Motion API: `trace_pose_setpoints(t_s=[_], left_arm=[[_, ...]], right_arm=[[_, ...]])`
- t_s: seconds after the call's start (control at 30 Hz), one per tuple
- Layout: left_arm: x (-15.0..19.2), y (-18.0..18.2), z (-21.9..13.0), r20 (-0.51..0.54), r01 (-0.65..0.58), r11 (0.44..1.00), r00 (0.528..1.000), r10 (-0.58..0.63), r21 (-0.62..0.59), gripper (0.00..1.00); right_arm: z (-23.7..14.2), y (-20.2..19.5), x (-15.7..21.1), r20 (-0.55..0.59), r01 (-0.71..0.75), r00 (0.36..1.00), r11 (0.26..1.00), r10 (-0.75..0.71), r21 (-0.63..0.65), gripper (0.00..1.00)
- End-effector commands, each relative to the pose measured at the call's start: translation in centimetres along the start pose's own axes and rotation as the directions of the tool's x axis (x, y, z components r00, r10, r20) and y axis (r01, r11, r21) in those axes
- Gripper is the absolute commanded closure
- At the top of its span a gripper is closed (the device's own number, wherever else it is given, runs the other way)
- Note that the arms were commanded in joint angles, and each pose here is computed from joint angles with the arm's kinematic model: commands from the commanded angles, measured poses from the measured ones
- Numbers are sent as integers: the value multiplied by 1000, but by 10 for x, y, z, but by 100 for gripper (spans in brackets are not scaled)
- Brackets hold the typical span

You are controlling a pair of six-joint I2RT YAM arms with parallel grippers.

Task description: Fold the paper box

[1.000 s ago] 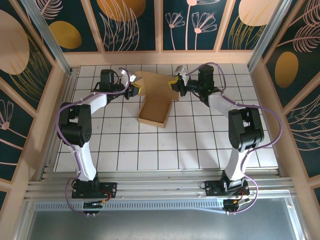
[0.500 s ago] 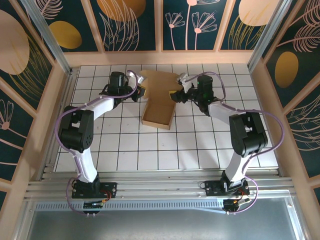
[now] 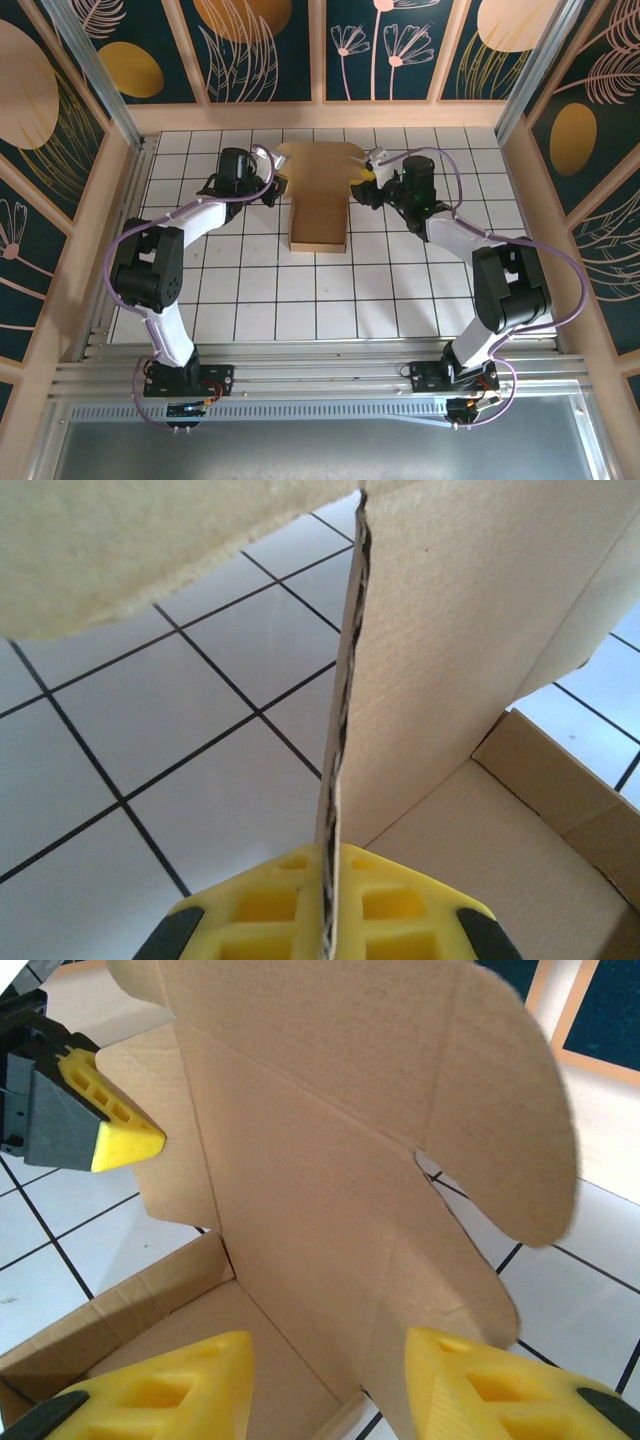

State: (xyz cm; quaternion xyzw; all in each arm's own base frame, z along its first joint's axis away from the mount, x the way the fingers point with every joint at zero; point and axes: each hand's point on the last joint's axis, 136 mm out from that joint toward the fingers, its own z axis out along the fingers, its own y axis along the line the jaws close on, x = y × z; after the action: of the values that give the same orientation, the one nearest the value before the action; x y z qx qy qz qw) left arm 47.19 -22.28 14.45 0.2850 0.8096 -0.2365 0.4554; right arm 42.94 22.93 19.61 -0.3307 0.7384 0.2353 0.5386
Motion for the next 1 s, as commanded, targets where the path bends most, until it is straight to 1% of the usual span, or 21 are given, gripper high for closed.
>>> trace_pose_setpoints(t_s=[0.0, 0.03, 0.13, 0.2, 0.33, 0.47, 0.5, 0.63, 0.83, 0.97], left_arm=[[-4, -11, -1, 24, 6, 1000, 1000, -7, 12, 100], [-2, -11, -1, 21, 7, 1000, 1000, -7, 11, 100], [4, -7, 0, -1, -1, 1000, 1000, 1, -11, 100], [4, -7, -1, -13, -16, 1000, 1000, 16, -15, 100], [-3, -8, -4, -1, -29, 1000, 1000, 29, -12, 100], [-9, -10, -3, 5, -28, 1000, 1000, 28, 0, 100], [-10, -10, -3, 7, -28, 1000, 1000, 28, 4, 100], [-10, -11, -2, 9, -34, 999, 999, 34, 16, 100], [-10, -13, -2, 6, -40, 999, 999, 40, 24, 100], [-12, -14, -2, 10, -43, 999, 999, 43, 28, 100]], right_arm=[[9, -2, 7, -9, -28, 1000, 1000, 28, -7, 55], [11, -3, 8, -12, -25, 1000, 1000, 25, -7, 54], [14, -17, 9, -32, -16, 999, 999, 17, 30, 40], [7, -34, 10, -24, -28, 999, 997, 30, 65, 37], [-5, -39, 10, 20, -46, 999, 998, 47, -31, 29], [0, -45, 13, 17, -63, 998, 996, 64, -66, 22], [3, -44, 13, 17, -60, 998, 994, 62, -89, 21], [15, -43, 7, 41, -45, 998, 987, 52, -153, 25], [27, -42, 1, 99, 22, 995, 977, -1, -213, 32], [34, -38, -3, 106, 13, 994, 962, 17, -271, 51]])
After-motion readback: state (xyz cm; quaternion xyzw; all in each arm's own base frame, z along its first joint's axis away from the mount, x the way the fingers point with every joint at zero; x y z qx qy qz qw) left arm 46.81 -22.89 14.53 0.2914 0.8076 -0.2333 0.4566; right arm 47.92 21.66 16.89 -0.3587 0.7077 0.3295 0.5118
